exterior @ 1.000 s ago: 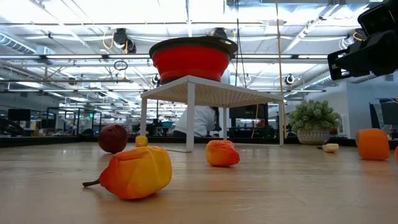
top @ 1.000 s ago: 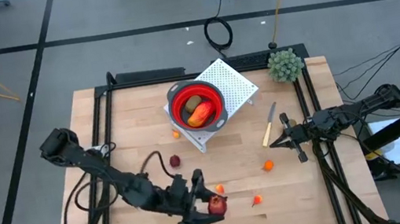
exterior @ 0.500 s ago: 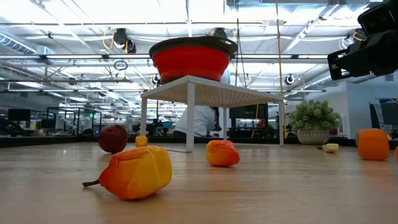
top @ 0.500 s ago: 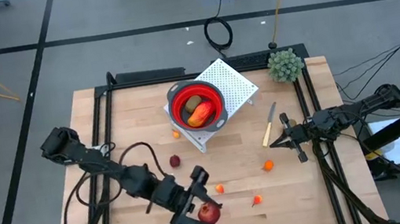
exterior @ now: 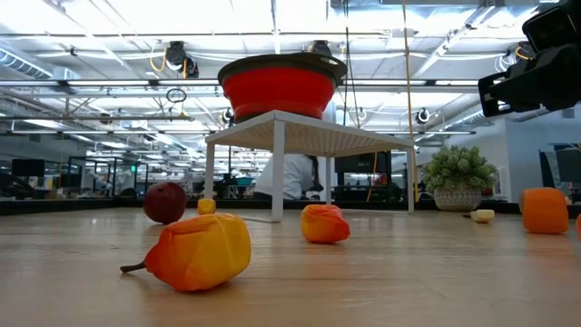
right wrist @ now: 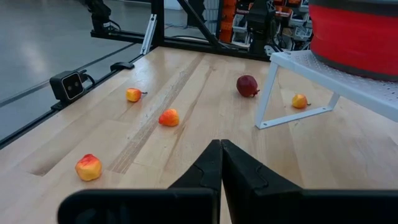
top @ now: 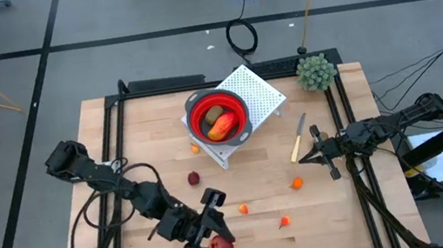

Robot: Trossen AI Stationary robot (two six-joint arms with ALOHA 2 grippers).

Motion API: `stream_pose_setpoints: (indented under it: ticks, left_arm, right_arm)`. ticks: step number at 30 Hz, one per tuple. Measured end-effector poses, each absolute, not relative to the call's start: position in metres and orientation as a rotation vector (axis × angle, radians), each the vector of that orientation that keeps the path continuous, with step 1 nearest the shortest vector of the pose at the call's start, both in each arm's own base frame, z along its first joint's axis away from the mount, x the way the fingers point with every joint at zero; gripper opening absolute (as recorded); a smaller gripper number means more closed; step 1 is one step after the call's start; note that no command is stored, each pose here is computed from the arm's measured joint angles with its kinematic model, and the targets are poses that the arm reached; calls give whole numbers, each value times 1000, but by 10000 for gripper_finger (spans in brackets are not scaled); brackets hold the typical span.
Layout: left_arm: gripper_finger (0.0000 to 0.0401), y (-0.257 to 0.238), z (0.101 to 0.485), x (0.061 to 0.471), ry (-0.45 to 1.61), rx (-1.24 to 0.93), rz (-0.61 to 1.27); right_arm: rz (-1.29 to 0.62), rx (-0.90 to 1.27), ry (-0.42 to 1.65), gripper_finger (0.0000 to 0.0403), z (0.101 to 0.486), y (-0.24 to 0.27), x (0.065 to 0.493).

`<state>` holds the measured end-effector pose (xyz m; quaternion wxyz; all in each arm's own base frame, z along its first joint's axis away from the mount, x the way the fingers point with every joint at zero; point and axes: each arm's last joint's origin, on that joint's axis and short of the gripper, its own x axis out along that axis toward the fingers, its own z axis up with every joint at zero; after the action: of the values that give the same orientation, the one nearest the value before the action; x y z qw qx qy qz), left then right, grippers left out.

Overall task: Pick & Place Fruit
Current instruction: Put the pomegranate into the red strainer bowl on the shelf

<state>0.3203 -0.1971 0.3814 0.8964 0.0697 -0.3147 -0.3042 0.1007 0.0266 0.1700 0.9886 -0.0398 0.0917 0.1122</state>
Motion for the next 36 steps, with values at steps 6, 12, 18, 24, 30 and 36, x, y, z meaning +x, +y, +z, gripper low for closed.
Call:
stream_pose_setpoints:
  ticks: [6, 12, 18, 24, 30, 36]
  left_arm:
    - [201, -197, 382, 320, -651, 139, -632]
    - [192, -195, 384, 321, -626, 12, -590]
    - [176, -188, 386, 323, -584, -234, -474]
    - [189, -179, 384, 328, -519, -524, -324]
    - [205, -169, 379, 336, -458, -710, -209]
    - [185, -161, 364, 345, -351, -755, -5]
  right_arm:
    - [226, -80, 184, 0, 170, 27, 101]
    - [225, -80, 184, 0, 170, 27, 101]
    - [226, -80, 184, 0, 170, 27, 101]
    - [225, -78, 184, 0, 170, 27, 101]
    - [225, -77, 184, 0, 170, 27, 101]
    - [225, -76, 184, 0, 170, 27, 101]
